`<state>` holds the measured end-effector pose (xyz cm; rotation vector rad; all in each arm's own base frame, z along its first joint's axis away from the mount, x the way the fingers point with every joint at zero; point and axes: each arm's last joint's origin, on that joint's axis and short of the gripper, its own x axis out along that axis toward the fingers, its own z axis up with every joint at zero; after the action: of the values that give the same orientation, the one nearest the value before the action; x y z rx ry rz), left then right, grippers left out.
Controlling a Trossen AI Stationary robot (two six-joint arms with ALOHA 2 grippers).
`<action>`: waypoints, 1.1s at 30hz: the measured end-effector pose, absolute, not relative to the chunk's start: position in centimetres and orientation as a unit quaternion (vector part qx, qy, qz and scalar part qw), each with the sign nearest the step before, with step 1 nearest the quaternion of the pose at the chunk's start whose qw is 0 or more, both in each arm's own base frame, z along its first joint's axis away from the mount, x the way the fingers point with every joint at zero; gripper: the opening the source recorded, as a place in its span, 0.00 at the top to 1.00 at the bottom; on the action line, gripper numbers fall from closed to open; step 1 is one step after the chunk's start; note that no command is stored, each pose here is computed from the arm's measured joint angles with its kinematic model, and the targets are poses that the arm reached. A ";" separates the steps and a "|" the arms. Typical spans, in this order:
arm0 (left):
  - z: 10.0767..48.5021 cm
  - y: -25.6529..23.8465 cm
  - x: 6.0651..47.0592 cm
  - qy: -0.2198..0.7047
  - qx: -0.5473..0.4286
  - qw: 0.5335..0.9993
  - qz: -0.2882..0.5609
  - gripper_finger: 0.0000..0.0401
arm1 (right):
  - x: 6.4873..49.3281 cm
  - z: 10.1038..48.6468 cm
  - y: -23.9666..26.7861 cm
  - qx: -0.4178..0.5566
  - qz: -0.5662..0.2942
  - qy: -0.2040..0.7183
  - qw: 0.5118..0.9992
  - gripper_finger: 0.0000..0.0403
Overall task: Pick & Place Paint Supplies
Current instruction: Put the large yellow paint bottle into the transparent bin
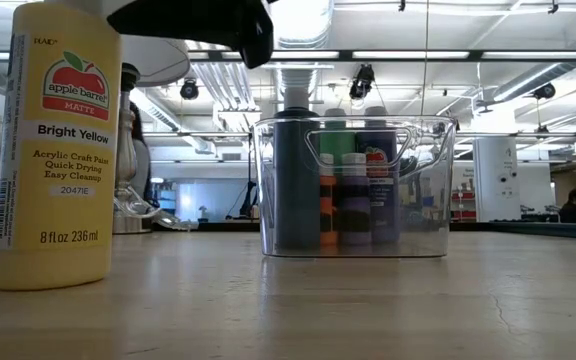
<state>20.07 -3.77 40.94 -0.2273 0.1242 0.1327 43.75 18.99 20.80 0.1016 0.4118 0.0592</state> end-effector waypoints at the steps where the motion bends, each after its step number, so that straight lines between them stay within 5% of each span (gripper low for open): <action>1: 40.9 -3.8 20.1 0.062 -0.113 0.989 0.066 0.45 | 43.8 20.8 18.9 0.051 0.028 0.204 0.977 0.38; 33: 40.9 -3.8 20.1 0.062 -0.111 0.990 0.066 0.45 | 44.6 20.2 18.5 0.047 0.044 0.185 0.981 0.42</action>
<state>20.07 -3.77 40.94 -0.2223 0.1248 0.1322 44.59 18.52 20.18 0.0948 0.3729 0.0878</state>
